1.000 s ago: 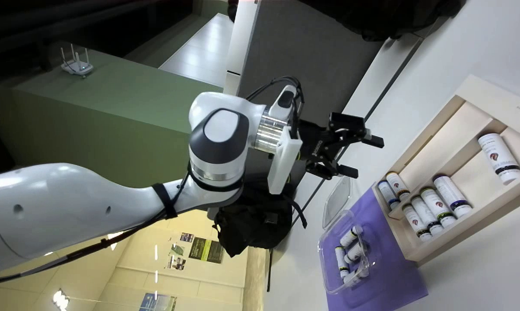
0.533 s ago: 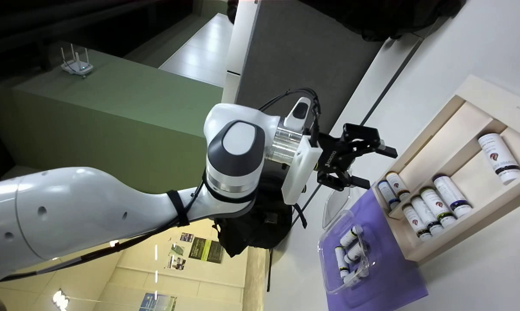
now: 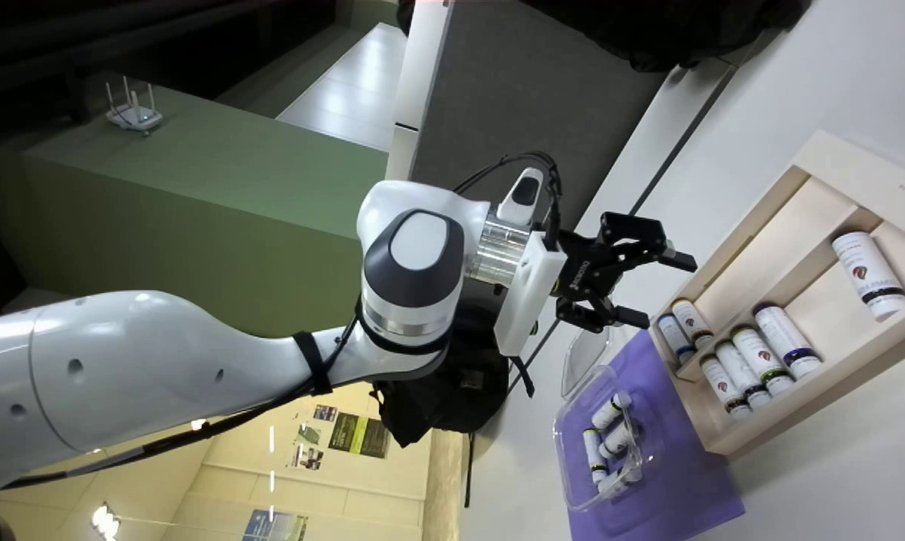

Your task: Take one bottle from the tray, put it in the container, close the lid, then open it

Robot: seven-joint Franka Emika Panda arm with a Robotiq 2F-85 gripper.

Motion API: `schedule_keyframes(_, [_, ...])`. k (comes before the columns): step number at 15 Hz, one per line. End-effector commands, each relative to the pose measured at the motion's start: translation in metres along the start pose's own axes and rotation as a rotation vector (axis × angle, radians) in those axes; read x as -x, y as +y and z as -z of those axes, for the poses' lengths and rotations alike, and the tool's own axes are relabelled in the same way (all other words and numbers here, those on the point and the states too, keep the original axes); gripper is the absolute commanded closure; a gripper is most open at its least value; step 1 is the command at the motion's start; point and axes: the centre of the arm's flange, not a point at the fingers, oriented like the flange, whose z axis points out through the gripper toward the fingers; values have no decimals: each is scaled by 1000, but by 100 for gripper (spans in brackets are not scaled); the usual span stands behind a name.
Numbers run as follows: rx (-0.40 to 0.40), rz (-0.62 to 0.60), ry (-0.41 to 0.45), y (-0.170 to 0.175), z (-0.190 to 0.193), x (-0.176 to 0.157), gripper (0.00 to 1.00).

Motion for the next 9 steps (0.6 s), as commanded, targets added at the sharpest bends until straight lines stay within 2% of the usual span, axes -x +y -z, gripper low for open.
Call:
schedule_keyframes(1, [0, -1, -2, 0, 0, 0, 0])
schedule_keyframes(5, [0, -1, -4, 0, 0, 0, 0])
schedule_keyframes(9, [15, 7, 46, -1, -19, -4, 0])
